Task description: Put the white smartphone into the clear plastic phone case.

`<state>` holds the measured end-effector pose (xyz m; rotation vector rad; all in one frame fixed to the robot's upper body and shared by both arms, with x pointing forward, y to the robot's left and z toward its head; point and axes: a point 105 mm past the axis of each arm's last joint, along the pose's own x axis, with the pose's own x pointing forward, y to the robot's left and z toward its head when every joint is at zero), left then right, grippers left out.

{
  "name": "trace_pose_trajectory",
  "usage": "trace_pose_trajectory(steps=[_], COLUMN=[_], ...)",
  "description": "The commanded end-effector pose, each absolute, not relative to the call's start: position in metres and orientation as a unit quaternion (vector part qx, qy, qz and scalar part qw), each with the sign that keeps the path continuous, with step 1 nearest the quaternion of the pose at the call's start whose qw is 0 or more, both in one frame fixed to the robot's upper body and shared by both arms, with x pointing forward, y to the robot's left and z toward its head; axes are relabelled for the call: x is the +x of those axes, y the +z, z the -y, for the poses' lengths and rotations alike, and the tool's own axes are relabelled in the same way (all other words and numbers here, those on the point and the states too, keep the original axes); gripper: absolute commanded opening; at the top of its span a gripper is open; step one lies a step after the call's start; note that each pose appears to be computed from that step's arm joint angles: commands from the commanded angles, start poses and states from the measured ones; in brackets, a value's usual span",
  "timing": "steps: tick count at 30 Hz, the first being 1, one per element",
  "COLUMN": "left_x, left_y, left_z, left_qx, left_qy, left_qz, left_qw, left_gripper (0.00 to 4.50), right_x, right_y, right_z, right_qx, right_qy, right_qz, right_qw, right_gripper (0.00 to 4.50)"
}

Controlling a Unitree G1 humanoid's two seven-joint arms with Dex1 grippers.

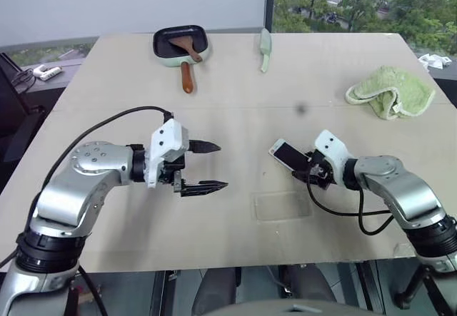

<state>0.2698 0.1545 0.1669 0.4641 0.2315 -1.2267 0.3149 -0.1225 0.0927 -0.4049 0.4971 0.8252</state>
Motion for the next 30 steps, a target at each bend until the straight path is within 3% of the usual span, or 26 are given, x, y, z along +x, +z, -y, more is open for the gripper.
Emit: trace_pose_trajectory(steps=[1, 9, 17, 21, 26, 30], left_x=[0.281, 0.284, 0.284, 0.285, 0.283, 0.279], left_y=[0.171, 0.170, 0.171, 0.172, 0.175, 0.175], left_z=[-0.162, -0.162, -0.158, -0.158, -0.153, -0.149], left_qx=[0.258, 0.262, 0.256, 0.254, 0.235, 0.204], left_qy=[-0.535, -0.526, -0.531, -0.525, -0.529, -0.545], left_qz=[-0.101, -0.097, -0.086, -0.082, -0.069, -0.061], left_qw=[0.799, 0.803, 0.803, 0.808, 0.813, 0.811], left_gripper=[4.50, 4.50, 4.50, 4.50, 4.50, 4.50], right_x=[0.314, 0.317, 0.321, 0.326, 0.309, 0.299], right_y=[0.070, 0.075, 0.115, 0.127, 0.138, 0.141], right_z=[0.138, 0.139, 0.124, 0.126, 0.120, 0.129], right_qx=[-0.194, -0.190, -0.210, -0.212, -0.218, -0.243], right_qy=[0.361, 0.360, 0.445, 0.446, 0.508, 0.528], right_qz=[-0.290, -0.278, -0.130, -0.089, -0.051, -0.068], right_qw=[0.865, 0.870, 0.861, 0.865, 0.832, 0.811], right_gripper=[2.91, 2.91, 2.91, 2.91, 2.91, 2.91])
